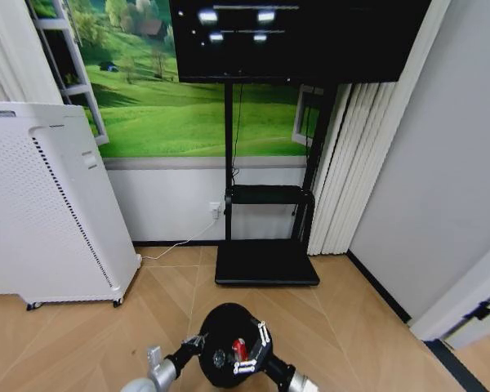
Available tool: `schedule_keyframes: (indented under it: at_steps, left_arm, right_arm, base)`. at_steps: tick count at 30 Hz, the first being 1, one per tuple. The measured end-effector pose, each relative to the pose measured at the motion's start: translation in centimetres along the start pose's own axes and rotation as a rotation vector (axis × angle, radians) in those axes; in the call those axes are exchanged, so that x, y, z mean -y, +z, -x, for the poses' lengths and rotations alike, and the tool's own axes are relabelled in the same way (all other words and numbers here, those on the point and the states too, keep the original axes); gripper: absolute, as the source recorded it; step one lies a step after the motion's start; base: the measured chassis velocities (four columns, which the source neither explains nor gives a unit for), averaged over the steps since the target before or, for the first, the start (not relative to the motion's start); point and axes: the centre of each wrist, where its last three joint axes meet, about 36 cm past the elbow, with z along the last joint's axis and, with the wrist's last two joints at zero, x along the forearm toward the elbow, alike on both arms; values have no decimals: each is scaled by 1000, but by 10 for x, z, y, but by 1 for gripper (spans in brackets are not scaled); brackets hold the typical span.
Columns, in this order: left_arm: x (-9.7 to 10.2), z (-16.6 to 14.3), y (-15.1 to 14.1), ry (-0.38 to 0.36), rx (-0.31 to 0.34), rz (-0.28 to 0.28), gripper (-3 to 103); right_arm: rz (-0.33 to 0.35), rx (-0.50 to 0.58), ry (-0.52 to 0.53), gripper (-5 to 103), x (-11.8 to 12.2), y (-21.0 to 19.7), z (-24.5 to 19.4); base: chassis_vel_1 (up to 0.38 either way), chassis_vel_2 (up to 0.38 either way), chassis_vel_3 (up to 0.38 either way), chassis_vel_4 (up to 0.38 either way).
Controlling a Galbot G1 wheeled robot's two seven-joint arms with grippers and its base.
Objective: Pick up the trash bin and place the garbage on the floor into it.
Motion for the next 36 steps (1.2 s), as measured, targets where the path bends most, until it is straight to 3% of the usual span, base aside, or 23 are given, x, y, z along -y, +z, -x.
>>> schedule_keyframes:
  at_steps: [1,3,5,8,9,10,11,12,13,16,21,24,26,30,34,36]
  left_arm:
    - [0,0,0,0,0,0,3]
    - [-5,-12,-20,-105,50,3,3]
    - [-8,-17,-27,-140,72,6,3]
    - [-26,-49,-61,-303,162,34,3]
    - [-26,-49,-61,-303,162,34,3]
    - [-29,-67,-74,-388,184,21,3]
    - [-29,-67,-74,-388,184,21,3]
    - [-30,-86,-81,-462,190,-8,3]
    - [-30,-86,-81,-462,190,-8,3]
    - [-30,-141,-74,-605,176,-56,3]
    - [-31,-175,-73,-667,168,-84,3]
    - [-32,-228,-74,-753,189,-136,3]
    - [-32,-237,-72,-767,190,-144,3]
    - [-48,-271,-53,-846,190,-146,3]
    - [-57,-284,-44,-877,191,-159,3]
    - [-71,-295,-28,-910,173,-172,3]
  right_arm:
    - [0,0,0,100,0,0,0]
    - [-16,-14,115,100,30,4,-2]
    - [-18,-25,162,100,39,5,-4]
    - [31,-169,385,100,69,0,-17]
    - [31,-169,385,100,69,0,-17]
    - [56,-227,498,100,76,2,-21]
    - [56,-227,498,100,76,2,-21]
    - [66,-277,573,100,83,6,-26]
    - [66,-277,573,100,83,6,-26]
    - [97,-335,737,100,94,14,-29]
    - [131,-341,830,100,100,14,-34]
    - [158,-343,915,100,105,17,-42]
    - [161,-343,922,100,105,18,-43]
    - [183,-328,947,100,105,24,-39]
    - [193,-316,956,100,101,26,-35]
    - [193,-310,953,100,94,29,-34]
  base:
    - [0,0,0,0]
    - [0,0,0,0]
    - [0,0,0,0]
    - [0,0,0,0]
    - [0,0,0,0]
    - [0,0,0,0]
    - [0,0,0,0]
    - [0,0,0,0]
    - [0,0,0,0]
    - [0,0,0,0]
    - [0,0,0,0]
    - [0,0,0,0]
    - [0,0,0,0]
    - [0,0,0,0]
    - [0,0,0,0]
    - [0,0,0,0]
